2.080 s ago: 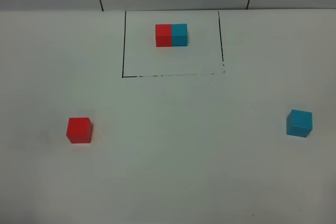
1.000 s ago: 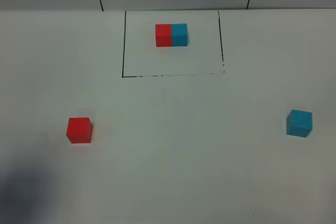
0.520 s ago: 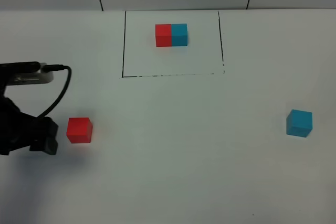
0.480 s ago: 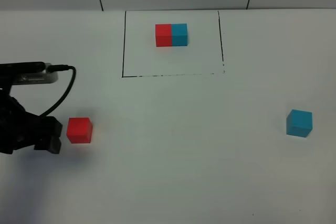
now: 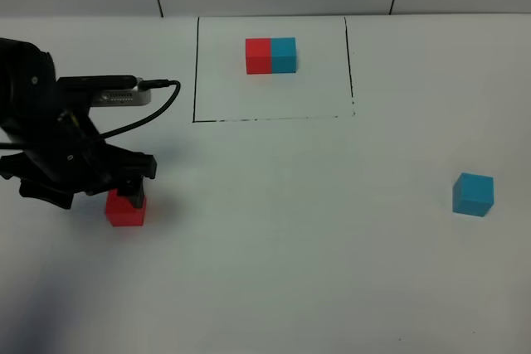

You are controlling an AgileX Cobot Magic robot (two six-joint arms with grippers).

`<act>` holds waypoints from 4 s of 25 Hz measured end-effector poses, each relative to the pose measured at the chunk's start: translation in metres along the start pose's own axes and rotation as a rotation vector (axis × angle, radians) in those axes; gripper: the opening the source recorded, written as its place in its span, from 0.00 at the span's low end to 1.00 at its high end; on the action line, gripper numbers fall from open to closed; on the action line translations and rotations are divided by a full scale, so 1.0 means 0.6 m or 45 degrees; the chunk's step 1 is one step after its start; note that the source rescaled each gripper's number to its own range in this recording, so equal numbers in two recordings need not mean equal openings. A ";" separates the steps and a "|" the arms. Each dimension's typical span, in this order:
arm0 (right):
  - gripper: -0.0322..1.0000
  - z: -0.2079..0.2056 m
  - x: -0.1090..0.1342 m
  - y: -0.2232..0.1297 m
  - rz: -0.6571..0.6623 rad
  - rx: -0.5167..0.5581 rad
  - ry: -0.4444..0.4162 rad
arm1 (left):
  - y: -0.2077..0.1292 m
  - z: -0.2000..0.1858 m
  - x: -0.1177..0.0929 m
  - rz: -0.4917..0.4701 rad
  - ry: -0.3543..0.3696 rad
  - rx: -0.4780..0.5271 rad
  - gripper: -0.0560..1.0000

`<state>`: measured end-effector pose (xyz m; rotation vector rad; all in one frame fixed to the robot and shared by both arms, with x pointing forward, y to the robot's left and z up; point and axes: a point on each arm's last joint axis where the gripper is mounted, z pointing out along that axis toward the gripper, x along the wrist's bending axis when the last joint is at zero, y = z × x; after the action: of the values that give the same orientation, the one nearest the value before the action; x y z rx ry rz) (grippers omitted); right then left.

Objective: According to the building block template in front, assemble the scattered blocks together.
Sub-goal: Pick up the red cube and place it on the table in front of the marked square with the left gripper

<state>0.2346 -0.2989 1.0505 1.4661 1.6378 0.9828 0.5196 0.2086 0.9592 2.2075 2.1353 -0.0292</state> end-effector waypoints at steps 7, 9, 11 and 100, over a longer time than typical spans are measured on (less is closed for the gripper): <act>0.77 0.000 0.000 0.000 0.000 0.000 0.000 | 0.008 0.019 0.003 -0.042 0.100 0.021 0.72; 0.77 0.000 0.000 0.000 0.000 0.000 0.000 | 0.013 0.023 0.001 -0.044 0.089 -0.012 0.72; 0.77 0.000 0.000 0.000 0.000 0.000 0.000 | 0.018 0.030 -0.001 -0.052 0.074 -0.030 0.72; 0.77 0.000 0.000 0.000 0.000 0.000 0.000 | 0.169 0.133 -0.332 1.986 0.024 0.110 0.89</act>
<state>0.2346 -0.2989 1.0505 1.4660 1.6379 0.9827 0.6171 0.0018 0.8956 3.1461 -0.0361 -0.0097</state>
